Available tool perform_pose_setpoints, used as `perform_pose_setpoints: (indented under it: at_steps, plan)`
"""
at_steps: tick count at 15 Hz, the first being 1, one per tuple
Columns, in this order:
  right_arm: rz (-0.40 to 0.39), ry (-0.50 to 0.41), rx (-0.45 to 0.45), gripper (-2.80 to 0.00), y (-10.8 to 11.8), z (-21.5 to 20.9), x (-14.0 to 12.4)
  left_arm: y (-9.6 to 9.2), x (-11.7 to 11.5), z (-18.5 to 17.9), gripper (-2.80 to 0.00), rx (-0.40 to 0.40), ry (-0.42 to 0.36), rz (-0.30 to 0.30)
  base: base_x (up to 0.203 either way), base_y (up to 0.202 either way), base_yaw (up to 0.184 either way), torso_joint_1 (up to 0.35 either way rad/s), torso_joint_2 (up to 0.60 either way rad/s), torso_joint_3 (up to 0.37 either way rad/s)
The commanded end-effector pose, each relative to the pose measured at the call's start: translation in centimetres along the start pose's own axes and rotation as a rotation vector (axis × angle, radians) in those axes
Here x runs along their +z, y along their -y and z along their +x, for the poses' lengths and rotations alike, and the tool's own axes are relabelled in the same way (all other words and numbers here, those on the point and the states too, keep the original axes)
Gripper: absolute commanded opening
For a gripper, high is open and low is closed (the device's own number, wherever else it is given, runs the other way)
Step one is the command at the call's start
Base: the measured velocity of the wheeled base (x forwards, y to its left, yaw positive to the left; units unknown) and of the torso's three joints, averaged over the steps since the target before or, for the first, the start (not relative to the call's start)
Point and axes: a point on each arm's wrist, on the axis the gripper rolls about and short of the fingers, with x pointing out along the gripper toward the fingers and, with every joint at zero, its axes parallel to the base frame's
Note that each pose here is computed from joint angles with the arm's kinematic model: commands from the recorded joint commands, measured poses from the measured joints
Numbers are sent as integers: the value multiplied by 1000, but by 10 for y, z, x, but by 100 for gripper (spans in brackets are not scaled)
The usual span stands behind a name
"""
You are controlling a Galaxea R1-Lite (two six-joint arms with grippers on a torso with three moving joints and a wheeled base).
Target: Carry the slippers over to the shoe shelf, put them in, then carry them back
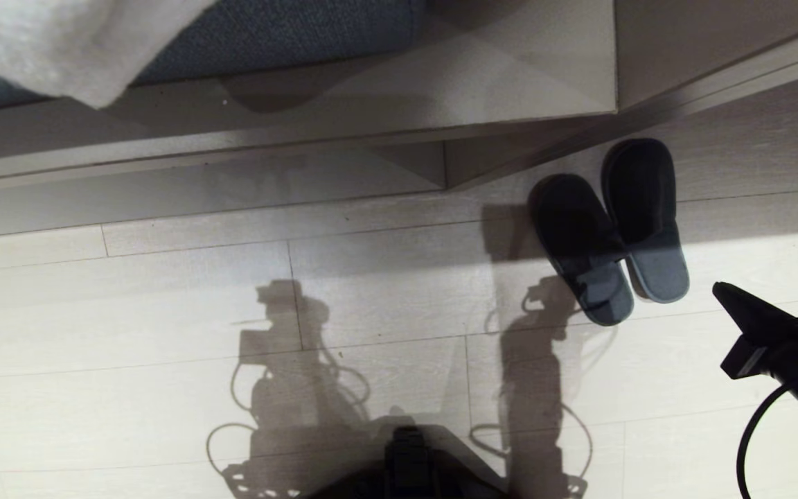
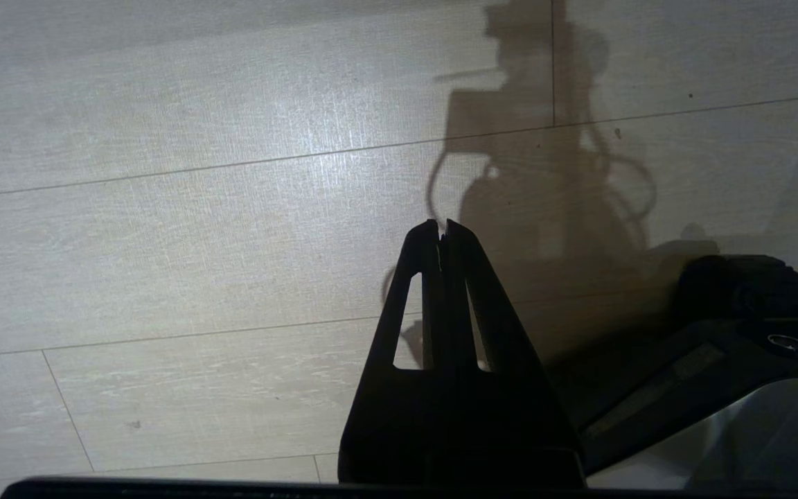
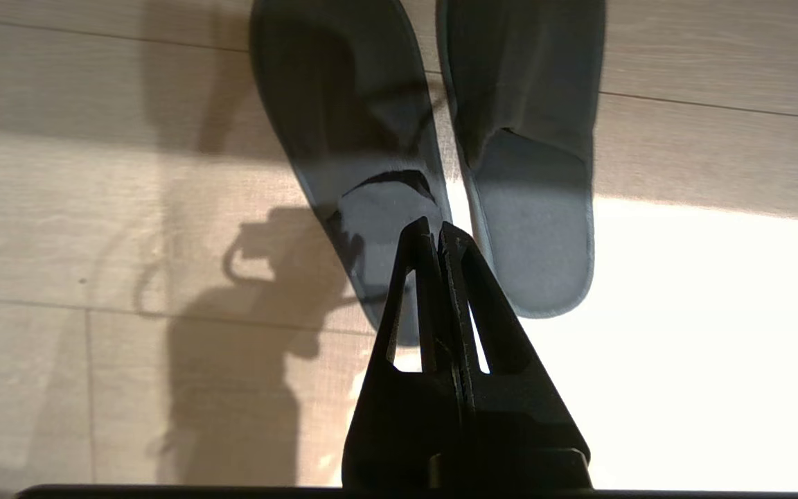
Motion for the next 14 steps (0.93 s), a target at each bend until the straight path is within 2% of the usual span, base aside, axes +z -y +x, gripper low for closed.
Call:
perform_pose_setpoints:
  at_steps: [1, 4, 8, 14]
  plan:
    - [-6, 61, -13, -280, 0, -23, 10, 0, 0, 0, -280, 0, 0, 0, 0, 0, 0, 0, 0, 0]
    - [-6, 172, -38, -280, 1, -48, 30, 0, 0, 0, -280, 0, 0, 0, 0, 0, 0, 0, 0, 0]
    - [-5, 232, -48, -280, 0, -92, 46, 0, 0, 0, -280, 0, 0, 0, 0, 0, 0, 0, 0, 0]
    - [48, 188, -26, -280, -8, -172, 46, 0, 0, 0, -280, 0, 0, -1, 0, 0, 0, 0, 0, 0]
